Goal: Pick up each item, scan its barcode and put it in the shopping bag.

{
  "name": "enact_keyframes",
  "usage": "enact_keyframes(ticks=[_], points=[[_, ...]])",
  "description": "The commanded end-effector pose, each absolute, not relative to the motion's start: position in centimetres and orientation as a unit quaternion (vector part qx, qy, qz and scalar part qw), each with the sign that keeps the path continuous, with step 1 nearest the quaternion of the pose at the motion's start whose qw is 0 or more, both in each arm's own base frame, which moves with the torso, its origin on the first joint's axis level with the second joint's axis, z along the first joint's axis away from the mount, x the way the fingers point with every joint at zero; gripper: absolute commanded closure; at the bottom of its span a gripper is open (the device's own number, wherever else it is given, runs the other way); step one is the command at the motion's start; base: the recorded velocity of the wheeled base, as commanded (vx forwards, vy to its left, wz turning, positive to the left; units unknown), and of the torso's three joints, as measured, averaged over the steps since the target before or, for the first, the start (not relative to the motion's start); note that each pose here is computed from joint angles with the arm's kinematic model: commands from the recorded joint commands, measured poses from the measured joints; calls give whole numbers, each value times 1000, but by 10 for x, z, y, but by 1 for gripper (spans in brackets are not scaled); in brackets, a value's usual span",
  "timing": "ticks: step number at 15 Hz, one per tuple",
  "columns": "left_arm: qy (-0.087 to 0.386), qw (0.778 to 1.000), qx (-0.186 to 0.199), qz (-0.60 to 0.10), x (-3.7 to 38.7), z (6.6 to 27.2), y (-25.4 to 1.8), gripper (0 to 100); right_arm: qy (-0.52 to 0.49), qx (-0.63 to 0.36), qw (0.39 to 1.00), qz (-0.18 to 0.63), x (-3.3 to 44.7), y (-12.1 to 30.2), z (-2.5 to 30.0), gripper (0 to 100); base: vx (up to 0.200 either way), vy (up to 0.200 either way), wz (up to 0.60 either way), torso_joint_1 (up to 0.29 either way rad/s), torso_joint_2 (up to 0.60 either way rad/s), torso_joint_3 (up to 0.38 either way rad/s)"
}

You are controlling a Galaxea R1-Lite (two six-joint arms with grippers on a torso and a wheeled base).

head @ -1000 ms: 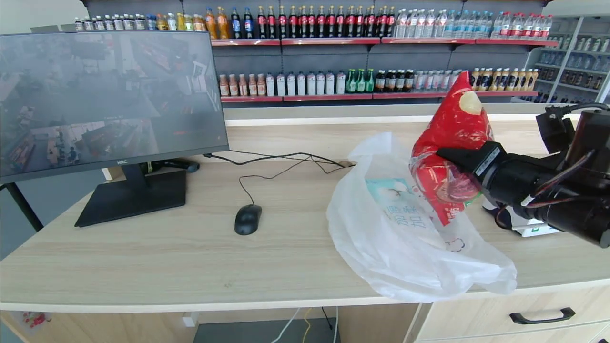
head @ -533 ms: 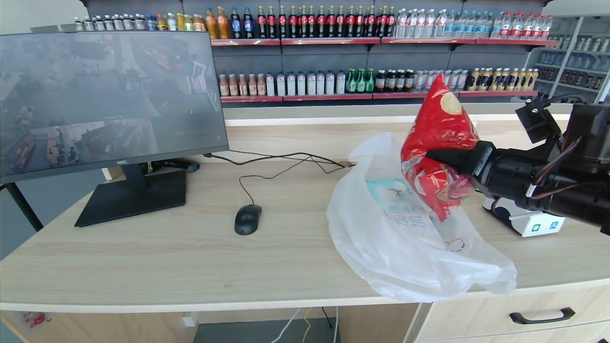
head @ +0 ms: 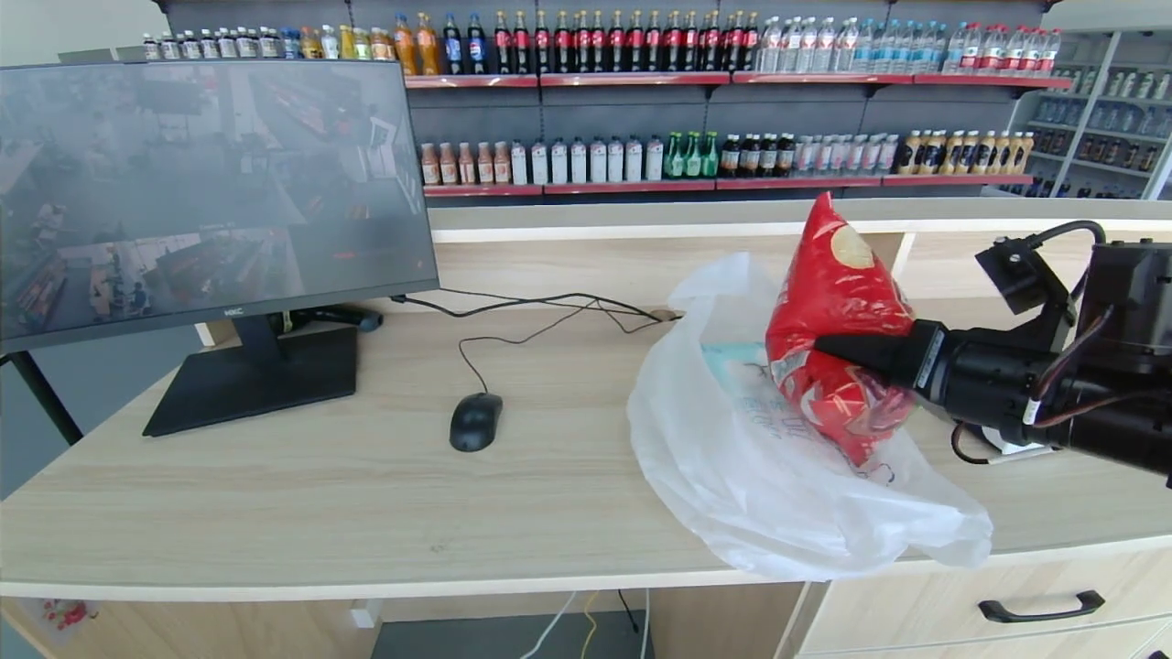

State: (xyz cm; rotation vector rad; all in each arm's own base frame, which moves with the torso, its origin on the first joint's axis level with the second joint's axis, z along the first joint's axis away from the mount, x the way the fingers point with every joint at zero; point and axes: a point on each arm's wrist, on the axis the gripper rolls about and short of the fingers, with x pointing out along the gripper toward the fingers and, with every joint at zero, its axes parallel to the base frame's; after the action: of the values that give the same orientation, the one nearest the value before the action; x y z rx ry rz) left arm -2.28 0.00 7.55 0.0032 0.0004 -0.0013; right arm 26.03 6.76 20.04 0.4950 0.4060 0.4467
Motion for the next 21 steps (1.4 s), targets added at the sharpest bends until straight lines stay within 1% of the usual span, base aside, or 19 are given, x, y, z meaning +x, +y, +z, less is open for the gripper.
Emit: enact_keyframes(ticks=[1, 3, 6, 7, 8, 10, 15, 18, 20, 21], points=[[0, 1000, 2, -1, -23, 75, 0, 0, 202, 220, 928, 223, 260, 77, 204, 100, 0, 0, 0, 0, 0, 0], [0, 1000, 2, -1, -23, 75, 0, 0, 211, 200, 933, 211, 267, 81, 200, 100, 0, 0, 0, 0, 0, 0], [0, 1000, 2, -1, -23, 75, 0, 0, 203, 191, 935, 219, 269, 84, 204, 100, 0, 0, 0, 0, 0, 0], [0, 1000, 2, -1, -23, 75, 0, 0, 206, 181, 936, 220, 270, 85, 201, 100, 0, 0, 0, 0, 0, 0], [0, 1000, 2, 1, -23, 75, 0, 0, 219, 154, 937, 222, 269, 85, 191, 100, 0, 0, 0, 0, 0, 0], [0, 1000, 2, -1, -23, 75, 0, 0, 241, 132, 936, 220, 267, 85, 174, 100, 0, 0, 0, 0, 0, 0], [0, 1000, 2, 0, -23, 75, 0, 0, 251, 129, 935, 216, 266, 83, 167, 100, 0, 0, 0, 0, 0, 0], [0, 1000, 2, -1, -23, 75, 0, 0, 211, 104, 943, 235, 267, 85, 180, 100, 0, 0, 0, 0, 0, 0], [0, 1000, 2, -1, -23, 75, 0, 0, 166, 97, 949, 250, 273, 89, 200, 100, 0, 0, 0, 0, 0, 0], [0, 1000, 2, -1, -23, 75, 0, 0, 136, 98, 951, 259, 276, 94, 218, 100, 0, 0, 0, 0, 0, 0]])
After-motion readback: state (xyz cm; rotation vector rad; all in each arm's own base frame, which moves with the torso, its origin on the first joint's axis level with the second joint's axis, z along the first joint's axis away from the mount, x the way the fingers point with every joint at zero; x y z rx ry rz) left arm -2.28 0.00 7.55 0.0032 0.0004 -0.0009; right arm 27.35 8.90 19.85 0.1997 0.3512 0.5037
